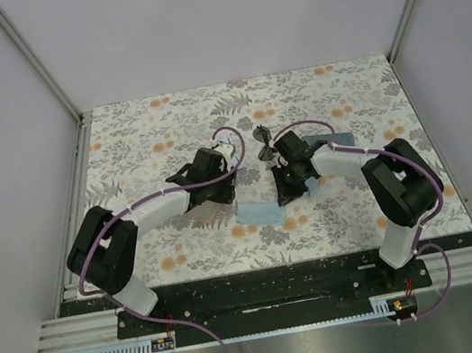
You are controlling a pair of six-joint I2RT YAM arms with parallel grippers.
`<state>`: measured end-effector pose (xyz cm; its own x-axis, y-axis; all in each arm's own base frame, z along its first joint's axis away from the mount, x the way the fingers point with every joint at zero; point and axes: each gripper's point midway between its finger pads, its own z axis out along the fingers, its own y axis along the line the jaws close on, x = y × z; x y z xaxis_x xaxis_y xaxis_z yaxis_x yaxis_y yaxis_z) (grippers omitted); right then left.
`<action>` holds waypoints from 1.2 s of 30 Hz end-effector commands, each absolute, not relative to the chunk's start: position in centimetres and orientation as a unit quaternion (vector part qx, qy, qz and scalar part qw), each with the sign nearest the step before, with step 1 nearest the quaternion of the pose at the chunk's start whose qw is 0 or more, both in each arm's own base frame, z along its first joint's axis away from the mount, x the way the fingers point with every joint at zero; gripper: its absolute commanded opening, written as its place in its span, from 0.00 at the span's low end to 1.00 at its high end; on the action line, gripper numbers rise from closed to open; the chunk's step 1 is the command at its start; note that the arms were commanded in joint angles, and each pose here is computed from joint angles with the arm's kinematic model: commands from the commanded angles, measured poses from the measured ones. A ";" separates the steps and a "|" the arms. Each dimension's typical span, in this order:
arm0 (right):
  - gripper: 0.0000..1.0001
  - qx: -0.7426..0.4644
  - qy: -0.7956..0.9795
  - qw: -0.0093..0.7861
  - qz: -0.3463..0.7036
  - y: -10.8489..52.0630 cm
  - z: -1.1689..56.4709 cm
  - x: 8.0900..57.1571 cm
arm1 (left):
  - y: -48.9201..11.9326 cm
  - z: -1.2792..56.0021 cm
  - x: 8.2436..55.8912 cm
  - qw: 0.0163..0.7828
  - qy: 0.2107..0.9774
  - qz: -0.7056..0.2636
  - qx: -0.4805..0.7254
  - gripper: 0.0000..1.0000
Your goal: Organize the sunglasses
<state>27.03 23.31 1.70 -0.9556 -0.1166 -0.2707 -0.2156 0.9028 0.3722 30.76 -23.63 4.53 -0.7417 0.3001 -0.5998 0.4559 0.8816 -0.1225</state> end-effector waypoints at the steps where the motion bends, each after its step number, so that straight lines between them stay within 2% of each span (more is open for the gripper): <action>1: 0.26 -0.089 0.966 0.145 0.193 23.0 3.0 27.4 | -26.7 8.4 30.4 0.323 0.892 -0.201 0.245 0.45; 5: 0.31 -0.085 0.967 0.152 0.184 22.7 3.1 27.6 | -28.0 8.1 29.5 0.309 0.882 -0.233 0.270 0.45; 13: 0.29 -0.084 0.967 0.158 0.181 22.5 3.4 27.8 | -27.1 4.4 29.6 0.273 0.905 -0.185 0.268 0.40; 18: 0.28 -0.080 0.967 0.157 0.182 22.6 3.5 27.8 | -25.8 1.6 30.5 0.267 0.923 -0.136 0.243 0.28; 22: 0.27 -0.080 0.967 0.158 0.183 22.6 3.6 27.9 | -24.5 1.6 31.9 0.284 0.928 -0.089 0.223 0.18; 32: 0.28 -0.077 0.966 0.161 0.186 22.7 3.9 28.0 | -22.7 2.1 34.6 0.292 0.935 -0.052 0.193 0.20; 36: 0.30 -0.077 0.966 0.161 0.187 22.7 3.9 27.9 | -23.2 2.2 34.3 0.287 0.935 -0.066 0.199 0.29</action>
